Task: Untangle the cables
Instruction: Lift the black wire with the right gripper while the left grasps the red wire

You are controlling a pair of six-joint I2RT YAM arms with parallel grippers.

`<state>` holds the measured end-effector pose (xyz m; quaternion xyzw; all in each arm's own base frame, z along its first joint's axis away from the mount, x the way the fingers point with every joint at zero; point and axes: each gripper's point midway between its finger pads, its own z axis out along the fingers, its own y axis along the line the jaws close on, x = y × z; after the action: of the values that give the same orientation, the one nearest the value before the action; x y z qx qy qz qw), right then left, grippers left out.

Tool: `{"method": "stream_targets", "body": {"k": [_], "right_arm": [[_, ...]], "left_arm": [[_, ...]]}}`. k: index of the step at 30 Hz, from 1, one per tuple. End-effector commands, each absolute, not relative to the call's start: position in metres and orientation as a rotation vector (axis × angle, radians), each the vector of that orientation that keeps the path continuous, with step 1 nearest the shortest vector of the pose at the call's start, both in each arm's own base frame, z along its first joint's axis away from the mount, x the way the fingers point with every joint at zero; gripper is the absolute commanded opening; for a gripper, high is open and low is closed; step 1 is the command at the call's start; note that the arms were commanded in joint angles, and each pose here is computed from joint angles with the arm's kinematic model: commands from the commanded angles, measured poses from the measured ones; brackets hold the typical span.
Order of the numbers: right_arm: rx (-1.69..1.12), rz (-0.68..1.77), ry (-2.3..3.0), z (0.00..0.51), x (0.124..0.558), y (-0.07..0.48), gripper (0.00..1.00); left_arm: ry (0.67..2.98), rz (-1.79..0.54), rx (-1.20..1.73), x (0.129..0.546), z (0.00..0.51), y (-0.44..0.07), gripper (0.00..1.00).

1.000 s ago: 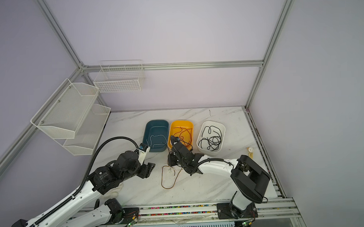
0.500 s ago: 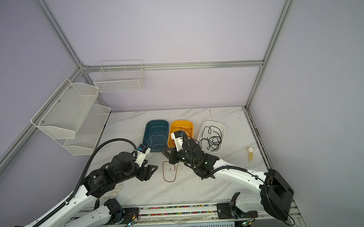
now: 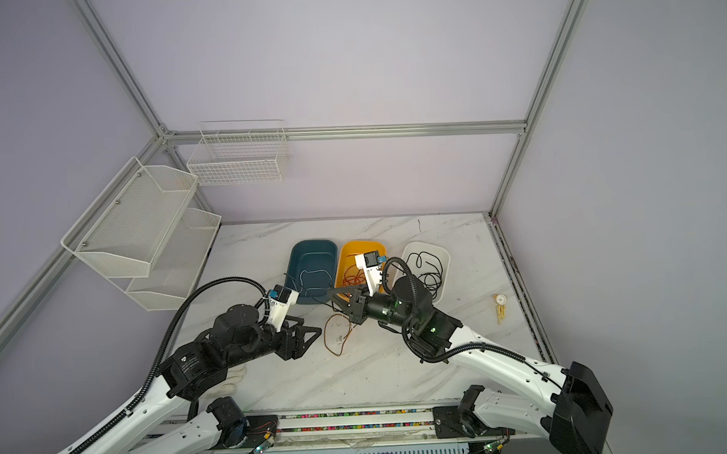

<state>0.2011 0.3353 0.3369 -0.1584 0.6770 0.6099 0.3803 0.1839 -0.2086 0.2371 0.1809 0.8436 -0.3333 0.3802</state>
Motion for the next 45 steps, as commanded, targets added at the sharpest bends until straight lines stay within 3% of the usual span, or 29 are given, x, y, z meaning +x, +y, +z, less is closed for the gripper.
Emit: {"method": "stream_targets", "body": {"k": [1, 15, 28, 35, 45], "right_arm": [[-0.383, 1.679, 1.61, 0.368, 0.192, 0.329, 0.0], [-0.345, 1.823, 1.416, 0.43, 0.182, 0.318, 0.0], [-0.351, 1.908, 1.366, 0.439, 0.173, 0.316, 0.0], [-0.349, 1.931, 1.361, 0.439, 0.17, 0.314, 0.0], [-0.353, 1.937, 1.358, 0.437, 0.169, 0.313, 0.0]], "left_arm": [[2.123, -1.014, 0.439, 0.18, 0.233, -0.225, 0.72], [1.958, -1.371, 0.496, 0.161, 0.238, -0.259, 0.78], [1.872, -1.354, 0.48, 0.187, 0.246, -0.278, 0.8], [1.834, -1.351, 0.486, 0.199, 0.256, -0.288, 0.66], [1.774, -1.369, 0.491, 0.204, 0.27, -0.293, 0.26]]}}
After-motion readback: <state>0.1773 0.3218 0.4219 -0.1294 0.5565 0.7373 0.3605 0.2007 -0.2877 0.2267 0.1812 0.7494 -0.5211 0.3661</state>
